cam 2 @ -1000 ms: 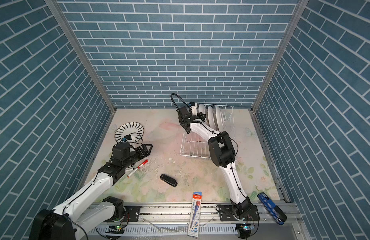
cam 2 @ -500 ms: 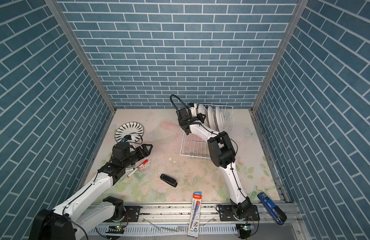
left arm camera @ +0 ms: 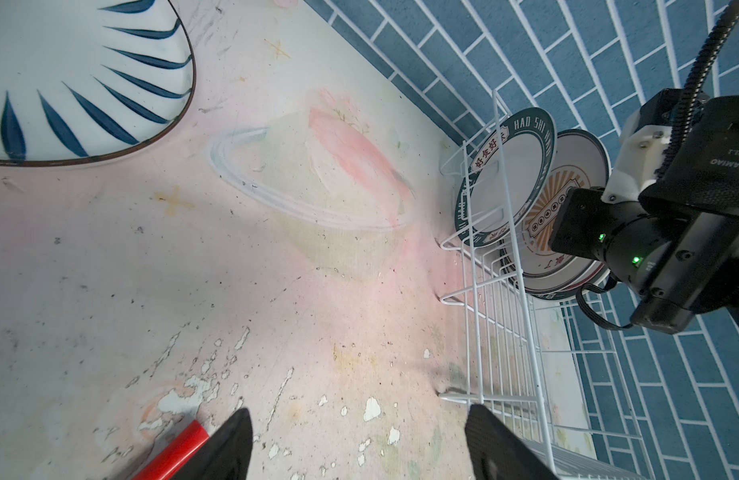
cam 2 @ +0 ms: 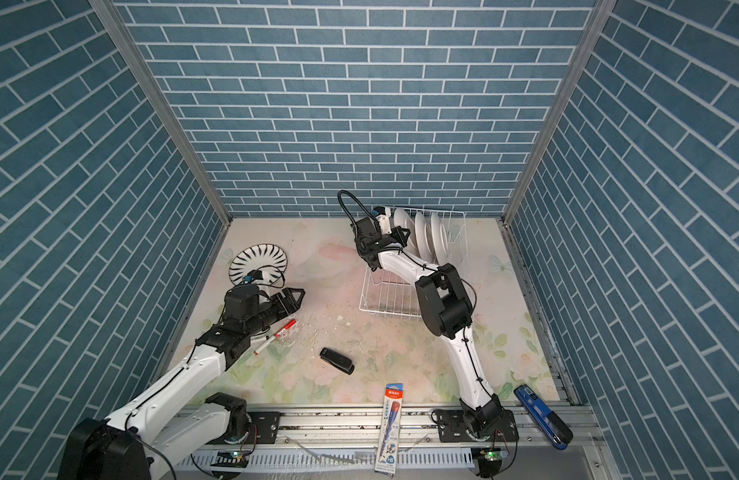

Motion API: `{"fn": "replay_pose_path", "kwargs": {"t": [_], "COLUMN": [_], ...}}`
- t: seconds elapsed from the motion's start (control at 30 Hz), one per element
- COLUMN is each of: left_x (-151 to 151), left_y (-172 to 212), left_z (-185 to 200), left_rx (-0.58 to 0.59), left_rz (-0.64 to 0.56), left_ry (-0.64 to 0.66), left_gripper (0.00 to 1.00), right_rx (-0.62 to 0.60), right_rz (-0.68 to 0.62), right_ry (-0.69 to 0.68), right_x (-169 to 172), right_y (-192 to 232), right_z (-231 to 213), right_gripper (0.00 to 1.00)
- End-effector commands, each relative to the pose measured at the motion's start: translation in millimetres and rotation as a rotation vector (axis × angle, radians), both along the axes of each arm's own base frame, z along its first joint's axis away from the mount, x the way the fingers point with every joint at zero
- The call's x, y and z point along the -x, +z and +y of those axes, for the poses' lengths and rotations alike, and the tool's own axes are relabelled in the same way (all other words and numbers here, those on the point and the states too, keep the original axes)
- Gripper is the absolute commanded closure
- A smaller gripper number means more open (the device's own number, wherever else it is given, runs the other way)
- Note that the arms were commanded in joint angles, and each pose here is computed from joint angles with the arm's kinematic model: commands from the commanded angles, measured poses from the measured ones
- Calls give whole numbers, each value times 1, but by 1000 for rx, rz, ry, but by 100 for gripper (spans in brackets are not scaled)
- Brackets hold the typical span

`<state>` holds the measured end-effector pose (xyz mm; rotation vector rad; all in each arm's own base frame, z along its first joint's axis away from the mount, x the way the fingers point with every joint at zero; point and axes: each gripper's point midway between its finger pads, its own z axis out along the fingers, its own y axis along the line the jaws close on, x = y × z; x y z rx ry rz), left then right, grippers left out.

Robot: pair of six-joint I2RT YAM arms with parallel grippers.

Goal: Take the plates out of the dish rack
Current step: 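Tilt the gripped printed plate up out of its rack slot with the right gripper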

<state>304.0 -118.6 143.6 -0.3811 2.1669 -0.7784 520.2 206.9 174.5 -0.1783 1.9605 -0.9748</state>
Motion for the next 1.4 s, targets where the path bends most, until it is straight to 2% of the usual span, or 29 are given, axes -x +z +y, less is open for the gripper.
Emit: {"fn": "replay_pose_path", "kwargs": {"t": [0.0, 0.17, 0.27, 1.37], "left_x": [1, 1, 1, 1], "left_y": [3, 4, 4, 6], "left_z": [-2, -2, -2, -2], "left_rx": [2, 3, 3, 3], "left_rz": [-14, -16, -14, -19], "left_ry": [-9, -9, -11, -9], "left_gripper": [18, 17, 17, 17], "right_rx": [87, 99, 75, 110], "right_rz": [-14, -42, -77, -132], "right_ry": [-33, -48, -48, -24], "right_x": [12, 13, 16, 21], "right_y": [32, 33, 49, 76], "right_z": [-14, -15, -16, -3], "right_gripper": [100, 100, 100, 100]}}
